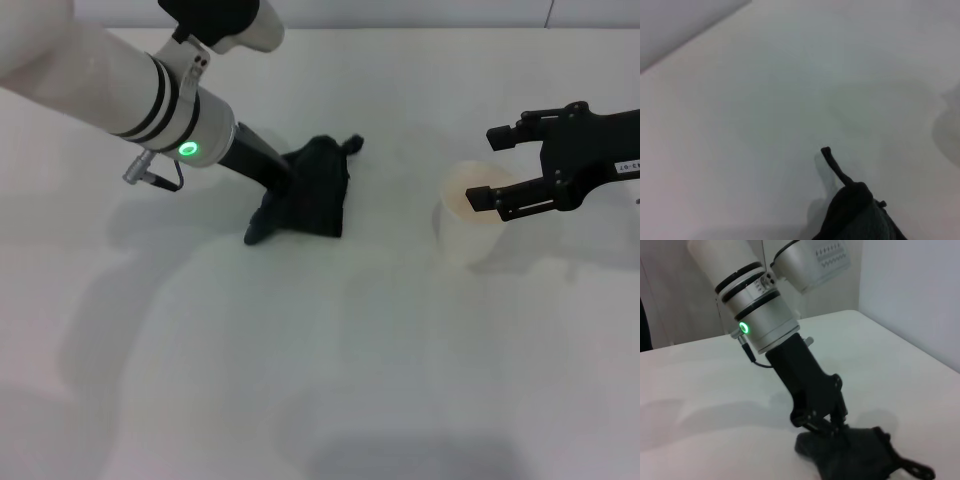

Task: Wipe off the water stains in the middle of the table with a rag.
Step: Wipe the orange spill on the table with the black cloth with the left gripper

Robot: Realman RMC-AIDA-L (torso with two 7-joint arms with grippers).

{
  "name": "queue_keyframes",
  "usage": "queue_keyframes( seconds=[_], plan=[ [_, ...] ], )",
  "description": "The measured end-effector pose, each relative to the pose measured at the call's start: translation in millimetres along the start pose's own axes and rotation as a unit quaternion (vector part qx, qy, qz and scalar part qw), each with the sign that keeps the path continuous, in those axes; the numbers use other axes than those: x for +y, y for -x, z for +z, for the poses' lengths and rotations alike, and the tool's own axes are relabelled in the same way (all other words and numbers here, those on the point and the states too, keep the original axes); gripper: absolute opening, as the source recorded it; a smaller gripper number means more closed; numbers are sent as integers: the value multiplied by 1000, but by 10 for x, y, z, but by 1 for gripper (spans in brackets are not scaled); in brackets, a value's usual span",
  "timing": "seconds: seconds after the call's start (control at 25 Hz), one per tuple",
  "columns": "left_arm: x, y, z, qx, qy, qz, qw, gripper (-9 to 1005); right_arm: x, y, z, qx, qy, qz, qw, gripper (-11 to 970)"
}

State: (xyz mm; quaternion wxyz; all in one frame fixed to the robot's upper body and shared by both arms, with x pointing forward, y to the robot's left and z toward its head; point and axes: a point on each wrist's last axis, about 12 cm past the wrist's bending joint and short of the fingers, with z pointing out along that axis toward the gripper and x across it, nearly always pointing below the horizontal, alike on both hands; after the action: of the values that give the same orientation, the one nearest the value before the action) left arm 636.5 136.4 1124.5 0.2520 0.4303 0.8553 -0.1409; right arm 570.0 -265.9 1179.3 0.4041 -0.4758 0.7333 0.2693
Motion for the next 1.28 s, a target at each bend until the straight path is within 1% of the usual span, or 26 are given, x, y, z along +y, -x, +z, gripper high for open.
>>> queue_keyframes(
  seconds=[0.12, 0.28, 0.4, 0.52, 0.6, 0.68, 0.8, 1.08, 1.28],
  plan=[
    [26, 16, -2, -4, 11, -10, 1000, 71, 0, 1, 0, 0, 0, 0, 1000, 844],
    [88, 4, -5, 1, 36, -38, 999, 71, 1, 1, -2, 0, 1, 0, 1000, 844],
    [101, -11, -5, 9, 43, -41, 998, 71, 2, 2, -3, 0, 1, 0, 1000, 844],
    [76, -25, 0, 18, 36, -27, 999, 71, 2, 2, -4, 0, 1, 0, 1000, 844],
    [20, -47, 8, 32, 19, -6, 999, 71, 1, 3, -4, 0, 0, 0, 1000, 844],
    [2, -56, 7, 39, 13, -1, 999, 71, -2, 3, -6, -1, -1, 0, 1000, 844],
    [-24, -35, -25, 44, 5, 9, 999, 71, -14, 1, -27, -3, -5, 2, 1000, 844],
    [-109, 27, -106, 45, -21, 57, 997, 71, -35, -16, -77, -9, -12, 8, 1000, 844],
    [-223, -4, -47, 62, -43, 95, 993, 71, -44, -11, -82, -9, -15, 7, 1000, 845]
  ],
)
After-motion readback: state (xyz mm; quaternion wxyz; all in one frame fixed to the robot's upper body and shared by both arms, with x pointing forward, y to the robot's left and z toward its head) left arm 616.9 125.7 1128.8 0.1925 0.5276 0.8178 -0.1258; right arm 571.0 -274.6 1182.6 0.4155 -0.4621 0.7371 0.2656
